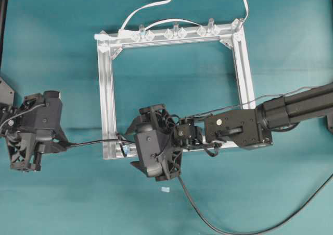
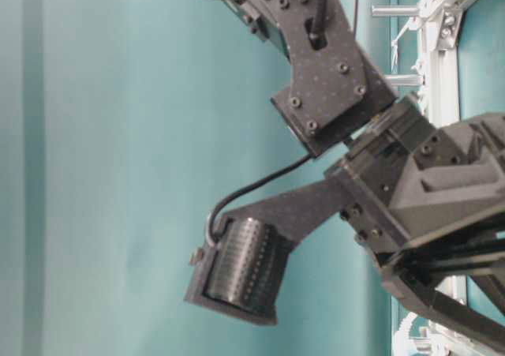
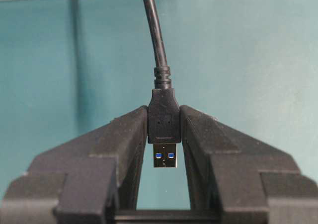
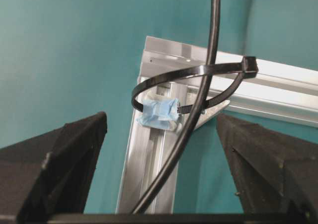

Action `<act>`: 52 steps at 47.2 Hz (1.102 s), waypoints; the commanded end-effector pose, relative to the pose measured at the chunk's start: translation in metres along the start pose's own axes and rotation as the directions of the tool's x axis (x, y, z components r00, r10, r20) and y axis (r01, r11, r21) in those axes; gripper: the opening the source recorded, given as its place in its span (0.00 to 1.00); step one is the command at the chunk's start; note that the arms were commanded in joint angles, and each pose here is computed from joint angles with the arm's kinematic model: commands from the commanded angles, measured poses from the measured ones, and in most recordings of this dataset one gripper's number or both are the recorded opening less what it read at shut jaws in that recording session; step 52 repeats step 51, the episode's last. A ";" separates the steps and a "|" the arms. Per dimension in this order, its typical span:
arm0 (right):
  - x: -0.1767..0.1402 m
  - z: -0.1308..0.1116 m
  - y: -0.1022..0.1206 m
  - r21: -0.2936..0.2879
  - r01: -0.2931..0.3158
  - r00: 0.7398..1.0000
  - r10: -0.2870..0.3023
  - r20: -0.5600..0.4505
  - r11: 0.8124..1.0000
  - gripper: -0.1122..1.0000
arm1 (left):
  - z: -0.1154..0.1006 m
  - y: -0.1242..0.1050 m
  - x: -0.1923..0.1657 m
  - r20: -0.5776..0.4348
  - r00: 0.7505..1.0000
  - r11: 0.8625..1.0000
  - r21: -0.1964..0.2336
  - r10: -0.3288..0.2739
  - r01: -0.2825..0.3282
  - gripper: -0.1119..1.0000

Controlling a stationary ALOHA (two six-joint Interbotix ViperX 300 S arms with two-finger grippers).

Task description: Insert the wire through the string loop located on the left side.

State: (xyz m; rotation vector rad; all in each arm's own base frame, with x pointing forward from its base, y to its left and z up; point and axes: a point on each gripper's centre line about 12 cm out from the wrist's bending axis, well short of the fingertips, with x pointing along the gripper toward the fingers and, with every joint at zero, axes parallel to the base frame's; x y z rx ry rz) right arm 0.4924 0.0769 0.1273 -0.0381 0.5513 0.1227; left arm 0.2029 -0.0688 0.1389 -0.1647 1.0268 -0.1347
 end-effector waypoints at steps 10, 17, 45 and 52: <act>-0.006 0.014 0.001 -0.004 -0.001 0.999 0.001 0.038 1.000 0.91 | -0.003 -0.002 0.001 -0.004 1.000 1.000 0.004 -0.006 0.006 0.30; -0.006 0.014 0.001 -0.004 -0.001 0.999 0.001 0.038 1.000 0.91 | -0.002 -0.002 0.000 -0.001 1.000 1.000 0.003 -0.007 0.007 0.31; -0.006 0.014 0.001 -0.004 -0.001 0.999 0.001 0.037 1.000 0.91 | 0.000 -0.003 0.000 -0.034 0.999 1.000 0.019 0.005 -0.005 0.82; -0.008 0.018 0.001 -0.004 -0.002 0.999 0.002 0.044 1.000 0.91 | 0.003 -0.004 -0.004 -0.007 1.000 1.000 0.032 -0.002 0.002 0.82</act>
